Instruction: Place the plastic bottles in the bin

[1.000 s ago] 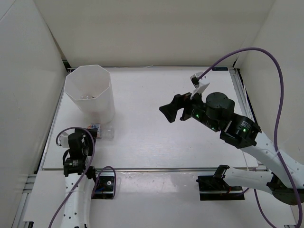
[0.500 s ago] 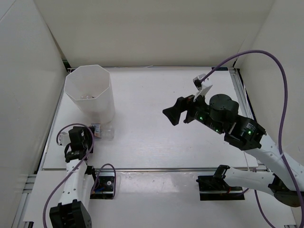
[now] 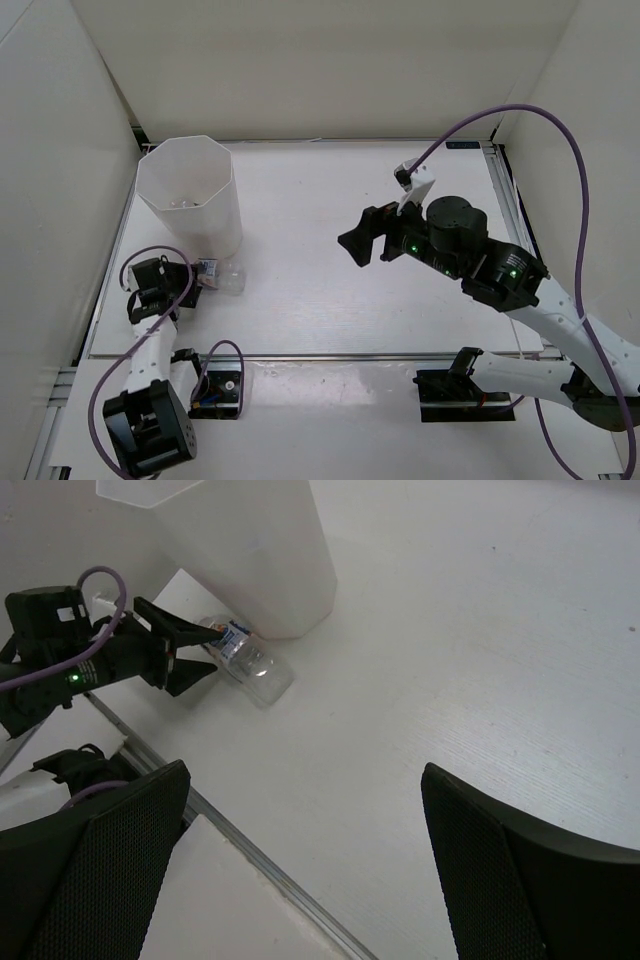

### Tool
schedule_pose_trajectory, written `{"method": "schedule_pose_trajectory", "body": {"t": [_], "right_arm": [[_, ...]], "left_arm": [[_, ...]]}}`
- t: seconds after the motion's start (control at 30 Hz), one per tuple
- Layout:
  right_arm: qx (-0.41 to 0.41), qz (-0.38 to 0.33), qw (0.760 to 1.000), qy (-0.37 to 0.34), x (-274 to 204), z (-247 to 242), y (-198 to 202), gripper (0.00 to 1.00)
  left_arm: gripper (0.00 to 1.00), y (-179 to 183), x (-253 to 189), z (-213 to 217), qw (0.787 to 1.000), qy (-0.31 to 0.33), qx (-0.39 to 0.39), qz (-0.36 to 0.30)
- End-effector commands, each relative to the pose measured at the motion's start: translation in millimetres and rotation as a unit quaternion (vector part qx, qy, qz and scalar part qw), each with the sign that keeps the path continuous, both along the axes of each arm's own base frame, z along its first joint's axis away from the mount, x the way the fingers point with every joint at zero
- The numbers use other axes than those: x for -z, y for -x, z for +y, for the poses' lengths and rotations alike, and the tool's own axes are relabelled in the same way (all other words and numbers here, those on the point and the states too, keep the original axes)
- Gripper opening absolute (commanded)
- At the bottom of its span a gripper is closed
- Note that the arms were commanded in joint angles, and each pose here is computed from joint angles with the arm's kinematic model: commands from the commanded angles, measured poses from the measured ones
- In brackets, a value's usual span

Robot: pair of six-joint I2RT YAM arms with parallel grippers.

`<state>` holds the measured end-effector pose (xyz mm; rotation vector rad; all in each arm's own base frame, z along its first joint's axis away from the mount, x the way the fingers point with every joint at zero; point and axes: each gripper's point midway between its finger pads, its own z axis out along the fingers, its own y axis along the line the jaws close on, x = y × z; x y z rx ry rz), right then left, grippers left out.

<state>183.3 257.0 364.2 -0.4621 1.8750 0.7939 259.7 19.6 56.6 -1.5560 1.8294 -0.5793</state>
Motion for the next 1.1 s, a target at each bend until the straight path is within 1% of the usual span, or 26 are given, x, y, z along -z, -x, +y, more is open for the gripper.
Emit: {"method": "schedule_pose_trajectory", "body": {"t": [0.0,0.07,0.1,0.13,0.17,0.2,0.23,0.33,0.4,0.5,0.57,0.63,0.73,0.8,0.93,1.07], "right_arm": [[-0.007,-0.003,1.0,-0.007,-5,1,2,1.0],[-0.011,-0.002,1.0,-0.008,-5,5,1,1.0],[-0.011,-0.001,1.0,-0.007,-2,6,1,1.0],[-0.016,0.0,1.0,-0.008,-2,7,2,1.0],[-0.016,0.0,1.0,-0.008,-2,7,2,1.0],[-0.022,-0.002,1.0,-0.006,-2,8,3,1.0],[-0.022,-0.002,1.0,-0.006,-2,8,3,1.0],[-0.03,-0.014,0.999,-0.009,-11,8,5,1.0],[-0.038,-0.028,0.999,-0.006,-17,8,5,1.0],[-0.038,-0.04,0.998,0.007,-20,5,2,1.0],[-0.033,-0.044,0.998,0.003,-27,2,2,1.0],[-0.033,-0.041,0.999,0.007,-25,1,3,1.0],[-0.033,-0.047,0.998,-0.001,-30,-3,5,1.0],[-0.033,-0.044,0.998,0.003,-28,-4,6,1.0],[-0.03,-0.033,0.999,-0.003,-23,-6,9,1.0],[-0.024,-0.029,0.999,-0.003,-19,-9,9,1.0]], "left_arm": [[0.68,4,-15,-4,0.999,-0.001,0.024,-0.028],[0.74,7,-19,-4,0.999,-0.005,0.026,-0.04],[0.8,7,-22,-3,0.998,-0.009,0.029,-0.046],[0.93,10,-20,-5,0.999,-0.008,0.029,-0.045],[0.98,10,-20,-3,0.999,-0.011,0.025,-0.044],[1.0,10,-20,0,0.999,-0.011,0.02,-0.044],[1.0,11,-19,1,0.999,-0.018,0.02,-0.043],[1.0,17,2,0,1.0,-0.006,0.027,-0.003],[1.0,18,7,3,0.999,-0.01,0.03,0.006],[1.0,10,3,11,0.999,-0.025,0.019,-0.015],[1.0,8,8,12,1.0,-0.02,0.015,-0.014],[1.0,1,4,15,0.999,-0.023,0.012,-0.028],[1.0,-4,5,17,1.0,-0.014,0.006,-0.026],[1.0,-9,1,19,0.999,-0.016,0.006,-0.03],[1.0,-10,7,21,1.0,-0.009,-0.001,-0.016],[1.0,-21,2,26,1.0,-0.011,-0.001,-0.021]]}}
